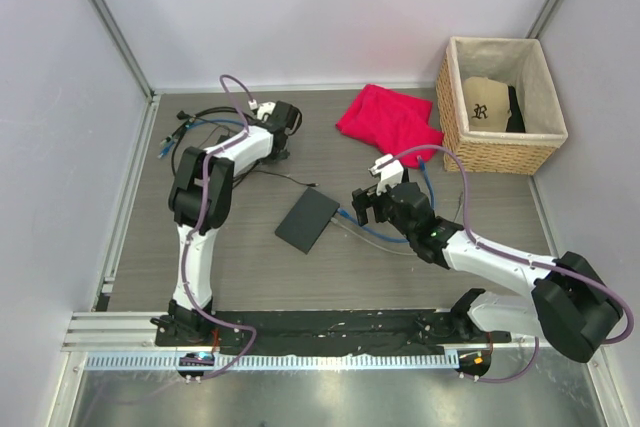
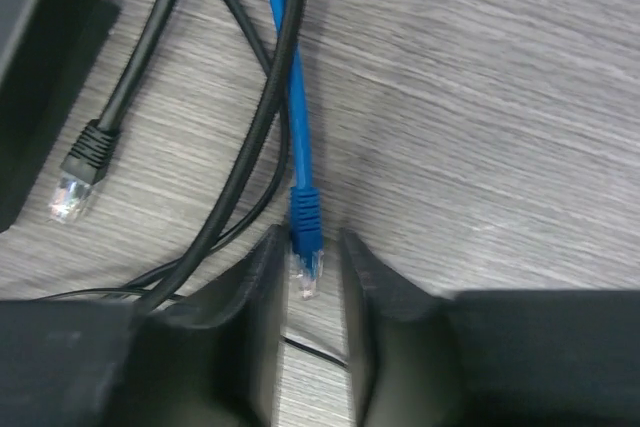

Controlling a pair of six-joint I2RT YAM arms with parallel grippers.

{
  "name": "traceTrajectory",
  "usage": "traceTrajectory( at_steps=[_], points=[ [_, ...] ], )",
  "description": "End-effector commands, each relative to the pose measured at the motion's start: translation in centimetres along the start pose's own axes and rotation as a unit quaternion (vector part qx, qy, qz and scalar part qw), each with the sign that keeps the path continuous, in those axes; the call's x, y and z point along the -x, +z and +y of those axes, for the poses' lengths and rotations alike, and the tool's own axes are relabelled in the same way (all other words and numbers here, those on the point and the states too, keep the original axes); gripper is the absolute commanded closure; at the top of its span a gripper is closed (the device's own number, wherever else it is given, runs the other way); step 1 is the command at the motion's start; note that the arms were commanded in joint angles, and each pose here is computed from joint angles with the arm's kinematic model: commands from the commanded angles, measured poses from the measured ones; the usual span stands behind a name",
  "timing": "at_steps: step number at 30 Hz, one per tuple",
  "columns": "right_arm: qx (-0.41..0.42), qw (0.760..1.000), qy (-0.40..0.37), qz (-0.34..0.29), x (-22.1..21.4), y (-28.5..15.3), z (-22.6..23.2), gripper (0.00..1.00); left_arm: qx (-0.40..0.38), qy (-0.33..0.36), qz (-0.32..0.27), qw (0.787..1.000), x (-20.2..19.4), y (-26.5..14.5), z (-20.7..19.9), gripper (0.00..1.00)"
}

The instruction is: Insert the plug into the switch port

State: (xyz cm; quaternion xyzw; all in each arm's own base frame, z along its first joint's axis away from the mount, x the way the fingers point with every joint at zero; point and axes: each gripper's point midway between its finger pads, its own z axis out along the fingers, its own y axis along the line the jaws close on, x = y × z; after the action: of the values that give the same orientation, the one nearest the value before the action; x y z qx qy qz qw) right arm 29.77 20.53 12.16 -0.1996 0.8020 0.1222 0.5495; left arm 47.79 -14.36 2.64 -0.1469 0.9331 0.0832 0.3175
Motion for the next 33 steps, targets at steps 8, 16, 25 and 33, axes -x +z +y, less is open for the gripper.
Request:
traceTrajectory(
  at_steps=[8, 16, 25, 33],
  points=[
    [-0.001, 0.999, 0.015, -0.033, 1.7, -0.2, -0.1, 0.02, -0.14, -0.022, -0.013, 0.99, 4.7, -7.7, -3.7, 0.99],
    [-0.017, 0.997, 0.034, -0.064, 3.4, -1.8, -0.8, 0.02, -0.31, -0.001, -0.147, 0.939, 13.9, -26.8, -7.8, 0.99],
    [0.008, 0.991, 0.085, -0.105, 6.6, -6.5, -0.8, 0.03, -0.505, 0.037, -0.13, 0.853, 8.5, -40.5, -8.9, 0.97],
    [0.093, 0.989, 0.073, -0.091, 6.3, -9.6, 1.6, 0.03, -0.543, 0.095, -0.029, 0.834, -3.7, -36.3, -7.5, 0.96]
  ],
)
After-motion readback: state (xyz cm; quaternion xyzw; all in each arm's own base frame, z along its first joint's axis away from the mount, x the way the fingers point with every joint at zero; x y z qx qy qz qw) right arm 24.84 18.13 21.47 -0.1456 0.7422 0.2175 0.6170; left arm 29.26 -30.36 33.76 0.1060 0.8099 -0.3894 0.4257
